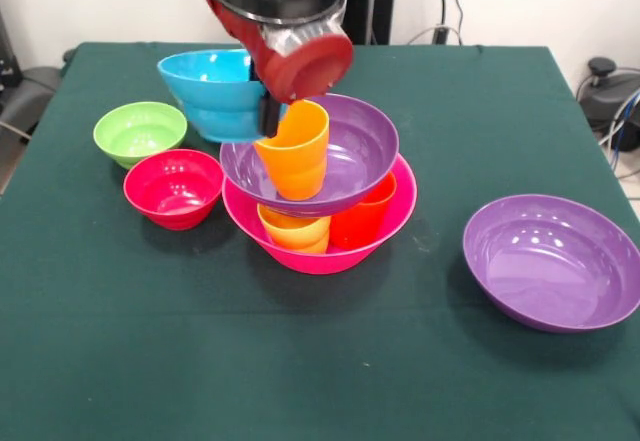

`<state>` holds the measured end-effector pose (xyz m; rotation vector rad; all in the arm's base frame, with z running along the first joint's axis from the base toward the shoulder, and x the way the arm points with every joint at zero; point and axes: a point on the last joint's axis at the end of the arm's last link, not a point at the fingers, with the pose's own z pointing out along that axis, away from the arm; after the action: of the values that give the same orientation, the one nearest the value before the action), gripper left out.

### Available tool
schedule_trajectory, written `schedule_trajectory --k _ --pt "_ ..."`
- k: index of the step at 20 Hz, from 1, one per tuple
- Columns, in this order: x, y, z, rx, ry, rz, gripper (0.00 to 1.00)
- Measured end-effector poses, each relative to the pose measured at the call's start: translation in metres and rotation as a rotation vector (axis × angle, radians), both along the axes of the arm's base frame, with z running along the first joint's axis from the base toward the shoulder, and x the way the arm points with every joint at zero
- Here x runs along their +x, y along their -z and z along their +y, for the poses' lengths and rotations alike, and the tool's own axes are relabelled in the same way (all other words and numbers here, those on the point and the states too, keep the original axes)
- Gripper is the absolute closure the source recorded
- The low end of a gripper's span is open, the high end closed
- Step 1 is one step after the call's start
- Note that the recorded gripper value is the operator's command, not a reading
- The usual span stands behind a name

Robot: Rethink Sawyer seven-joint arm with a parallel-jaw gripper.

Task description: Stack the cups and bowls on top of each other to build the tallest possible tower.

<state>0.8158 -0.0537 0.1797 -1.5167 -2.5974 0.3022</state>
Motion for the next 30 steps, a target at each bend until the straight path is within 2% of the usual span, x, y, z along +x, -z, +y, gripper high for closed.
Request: schedule_trajectory --k 2,4,7,9,13,15,18,21,24,28,30 --pt "-0.003 0.005 0.001 0.023 0.01 0.058 1.0" --pt "-0.008 0.012 0.005 0.068 0.024 0.147 1.0" --pt "-0.01 0.017 0.007 0.103 0.032 0.205 1.0" --pt "-0.011 0.021 0.009 0.129 0.039 0.261 1.0" --pt "-0.009 0.023 0.006 0.151 0.026 0.3 1.0" --pt "-0.007 0.024 0.003 0.156 0.012 0.294 1.0" --pt "-0.002 0.027 -0.002 0.161 -0.027 0.259 1.0" --pt "0.006 0.031 -0.005 0.152 -0.07 0.192 1.0" --pt "0.013 0.033 -0.007 0.139 -0.094 0.139 1.0" --pt "0.02 0.033 -0.009 0.12 -0.103 0.078 1.0" --pt "0.019 0.032 -0.01 0.117 -0.104 0.064 1.0"
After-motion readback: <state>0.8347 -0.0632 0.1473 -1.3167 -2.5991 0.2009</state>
